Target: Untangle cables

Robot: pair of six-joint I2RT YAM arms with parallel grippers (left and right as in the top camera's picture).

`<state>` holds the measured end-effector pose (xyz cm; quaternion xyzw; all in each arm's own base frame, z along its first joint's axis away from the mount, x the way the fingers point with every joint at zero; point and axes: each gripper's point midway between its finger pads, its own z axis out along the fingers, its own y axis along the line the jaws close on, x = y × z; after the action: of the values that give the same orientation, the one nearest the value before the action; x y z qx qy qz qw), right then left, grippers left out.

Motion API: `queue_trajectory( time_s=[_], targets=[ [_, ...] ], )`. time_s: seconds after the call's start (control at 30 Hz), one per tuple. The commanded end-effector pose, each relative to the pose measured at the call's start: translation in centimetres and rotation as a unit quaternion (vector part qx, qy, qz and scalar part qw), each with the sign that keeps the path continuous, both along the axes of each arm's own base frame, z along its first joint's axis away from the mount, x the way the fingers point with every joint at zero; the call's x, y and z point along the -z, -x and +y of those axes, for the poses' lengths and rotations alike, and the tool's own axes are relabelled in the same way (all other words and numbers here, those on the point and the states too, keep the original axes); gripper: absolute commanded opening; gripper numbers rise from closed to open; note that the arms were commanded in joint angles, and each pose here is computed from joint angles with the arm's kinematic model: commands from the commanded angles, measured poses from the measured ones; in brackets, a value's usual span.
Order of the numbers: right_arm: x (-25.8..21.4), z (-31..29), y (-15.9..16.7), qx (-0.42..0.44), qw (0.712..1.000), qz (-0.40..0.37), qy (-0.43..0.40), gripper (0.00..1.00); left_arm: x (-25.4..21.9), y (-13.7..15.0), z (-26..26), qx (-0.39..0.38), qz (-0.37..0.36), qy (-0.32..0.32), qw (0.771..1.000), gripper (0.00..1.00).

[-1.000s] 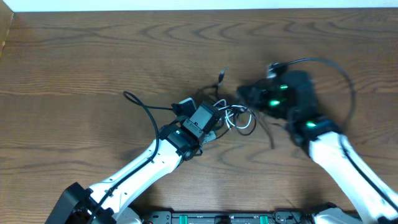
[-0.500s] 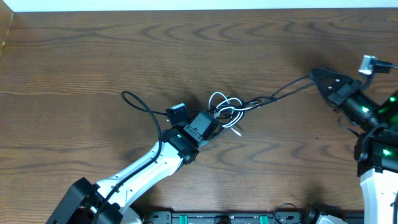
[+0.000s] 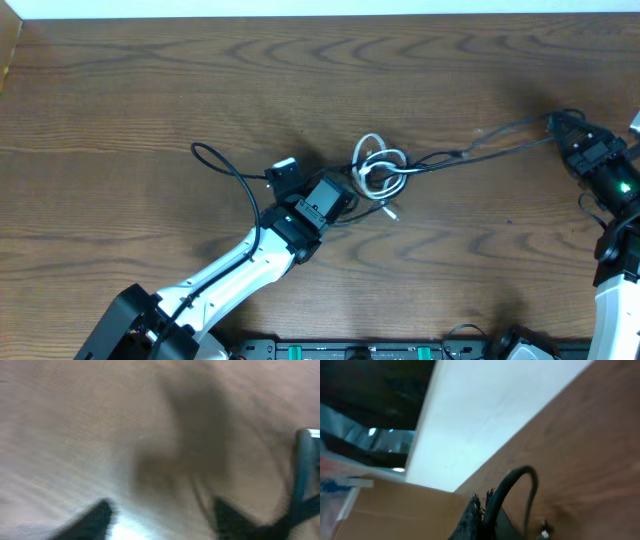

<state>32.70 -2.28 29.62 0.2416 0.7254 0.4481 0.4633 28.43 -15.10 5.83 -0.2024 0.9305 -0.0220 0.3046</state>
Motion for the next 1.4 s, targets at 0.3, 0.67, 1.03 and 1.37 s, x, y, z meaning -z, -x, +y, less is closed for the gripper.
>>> queue_trajectory(
  time_s=[0.3, 0.67, 1.03, 1.37],
  targets=[
    [9.0, -1.2, 3.3, 0.036, 0.981, 0.176, 0.078, 0.14, -3.3, -1.0, -11.0, 0.169, -0.020, 0.232, 0.958, 0.88],
    [13.0, 3.3, 7.4, -0.088, 0.956, 0.247, 0.129, 0.91, -8.6, -3.9, -13.3, 0.211, -0.116, 0.310, 0.920, 0.93],
    [13.6, 7.1, 7.1, -0.124, 0.946, 0.279, 0.105, 0.71, -5.2, -4.2, -11.2, 0.141, -0.062, 0.297, 0.942, 0.81],
    [15.4, 10.2, 6.4, -0.176, 0.931, 0.301, 0.113, 0.61, -1.7, -2.2, -14.4, 0.168, -0.024, 0.291, 0.942, 0.83]
  ],
)
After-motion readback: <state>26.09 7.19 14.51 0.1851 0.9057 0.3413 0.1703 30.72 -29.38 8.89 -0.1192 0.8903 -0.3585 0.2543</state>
